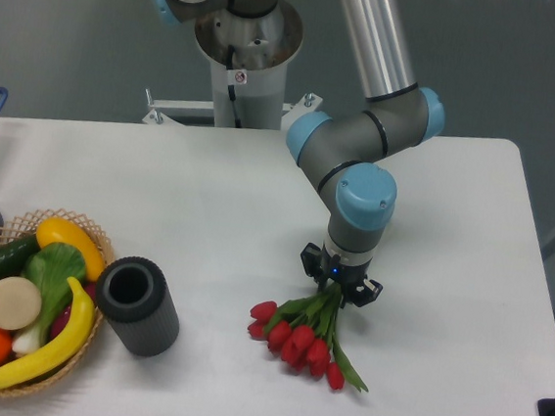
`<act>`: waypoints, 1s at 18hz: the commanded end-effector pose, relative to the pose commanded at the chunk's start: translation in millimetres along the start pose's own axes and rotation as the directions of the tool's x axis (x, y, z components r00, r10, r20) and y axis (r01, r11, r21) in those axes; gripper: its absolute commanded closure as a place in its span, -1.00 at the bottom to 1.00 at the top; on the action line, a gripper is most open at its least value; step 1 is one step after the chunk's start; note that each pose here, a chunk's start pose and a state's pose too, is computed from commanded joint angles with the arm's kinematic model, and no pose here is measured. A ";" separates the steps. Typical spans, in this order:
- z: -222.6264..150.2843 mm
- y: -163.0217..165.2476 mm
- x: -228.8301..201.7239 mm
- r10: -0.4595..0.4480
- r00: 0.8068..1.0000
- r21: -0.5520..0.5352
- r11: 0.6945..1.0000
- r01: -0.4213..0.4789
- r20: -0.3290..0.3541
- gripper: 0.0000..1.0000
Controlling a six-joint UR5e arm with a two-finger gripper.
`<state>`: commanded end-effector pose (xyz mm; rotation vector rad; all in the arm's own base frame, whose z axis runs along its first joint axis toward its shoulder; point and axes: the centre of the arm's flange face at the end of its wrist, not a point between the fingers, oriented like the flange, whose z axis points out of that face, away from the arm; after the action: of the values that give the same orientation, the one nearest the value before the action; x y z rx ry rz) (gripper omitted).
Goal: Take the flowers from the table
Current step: 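Close the gripper around the tulip stems, then lift the red tulip bunch up off the table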
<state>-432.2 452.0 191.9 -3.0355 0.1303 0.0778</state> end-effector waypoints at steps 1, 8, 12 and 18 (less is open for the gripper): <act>-3.3 -0.3 -0.7 -0.001 1.000 0.007 1.000 0.001 0.001 1.00; -39.2 -5.7 -9.4 -0.072 0.997 0.103 0.992 0.071 0.007 1.00; -76.4 11.1 -24.8 -0.109 0.994 0.096 0.989 0.108 0.002 1.00; -133.6 9.7 -73.7 -0.126 0.987 0.023 0.991 0.129 -0.104 1.00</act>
<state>-500.1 434.5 327.8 -3.0092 -0.0544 -0.0886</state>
